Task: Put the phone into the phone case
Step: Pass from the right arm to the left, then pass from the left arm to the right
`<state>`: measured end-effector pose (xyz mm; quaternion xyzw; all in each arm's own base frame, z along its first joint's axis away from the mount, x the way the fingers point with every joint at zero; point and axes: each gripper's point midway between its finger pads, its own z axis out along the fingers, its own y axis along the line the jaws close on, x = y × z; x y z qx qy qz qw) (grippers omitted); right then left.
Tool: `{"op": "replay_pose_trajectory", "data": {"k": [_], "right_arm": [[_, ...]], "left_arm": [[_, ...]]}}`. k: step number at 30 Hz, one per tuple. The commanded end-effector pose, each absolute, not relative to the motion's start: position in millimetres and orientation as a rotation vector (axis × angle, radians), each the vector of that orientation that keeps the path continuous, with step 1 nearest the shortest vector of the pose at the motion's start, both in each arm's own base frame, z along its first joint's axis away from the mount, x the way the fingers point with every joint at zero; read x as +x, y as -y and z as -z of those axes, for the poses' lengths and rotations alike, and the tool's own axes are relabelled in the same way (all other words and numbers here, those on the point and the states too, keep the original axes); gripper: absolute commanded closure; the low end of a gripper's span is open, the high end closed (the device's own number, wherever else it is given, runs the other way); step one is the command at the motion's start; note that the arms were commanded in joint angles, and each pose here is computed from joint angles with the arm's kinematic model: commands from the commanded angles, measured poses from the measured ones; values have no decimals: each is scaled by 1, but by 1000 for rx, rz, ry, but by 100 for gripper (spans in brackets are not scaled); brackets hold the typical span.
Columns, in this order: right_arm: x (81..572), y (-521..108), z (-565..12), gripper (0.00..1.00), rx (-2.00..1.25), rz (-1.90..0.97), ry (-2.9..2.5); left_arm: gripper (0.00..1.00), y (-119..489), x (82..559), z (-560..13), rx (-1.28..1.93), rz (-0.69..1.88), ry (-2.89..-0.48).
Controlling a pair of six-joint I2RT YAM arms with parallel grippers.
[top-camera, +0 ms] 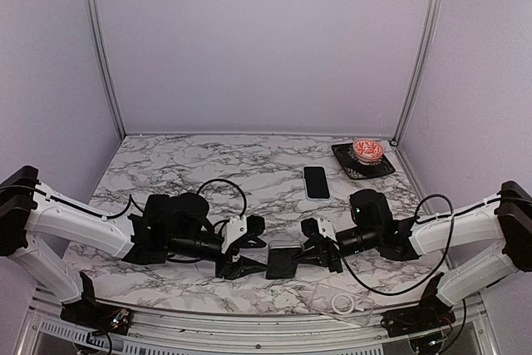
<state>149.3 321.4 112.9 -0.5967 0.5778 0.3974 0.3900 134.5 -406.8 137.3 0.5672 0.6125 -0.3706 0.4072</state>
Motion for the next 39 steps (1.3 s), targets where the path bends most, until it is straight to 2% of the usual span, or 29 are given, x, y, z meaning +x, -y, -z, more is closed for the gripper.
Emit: {"op": "replay_pose_trajectory", "data": {"k": [1,5,8,11,13,14,19,22,25,28,31,35,39], "right_arm": [[156,-325,-122,100,-1519,-967,-1432],[156,-325,-123,100,-1516,-970,-1428],[156,-324,-123,100,-1515,-967,-1428],[155,-325,-124,100,-1517,-967,-1424],[156,-324,-124,100,-1517,-967,-1424],[155,-325,-123,100,-1519,-969,-1424],[158,-327,-125,99,-1514,-966,-1432],[163,-330,-132,82,-1490,-944,-1423],[164,-334,-135,74,-1495,-930,-1403],[163,-337,-131,73,-1519,-916,-1419],[161,-339,-126,72,-1534,-909,-1432],[161,-341,-125,71,-1544,-898,-1430],[160,-345,-125,71,-1562,-901,-1426]], "left_arm": [[43,420,137,-154,1412,970,-1452],[50,424,147,-154,1385,921,-1461],[59,428,147,-159,1383,941,-1449],[79,431,146,-158,1385,955,-1452],[99,432,146,-154,1386,963,-1462],[100,433,147,-151,1384,963,-1473],[100,434,146,-144,1391,973,-1491],[100,434,147,-139,1393,971,-1506],[100,434,149,-135,1389,956,-1519],[99,434,152,-134,1377,937,-1529],[90,434,153,-133,1375,935,-1532],[85,435,155,-125,1382,924,-1550],[84,438,155,-125,1379,938,-1557]]}}
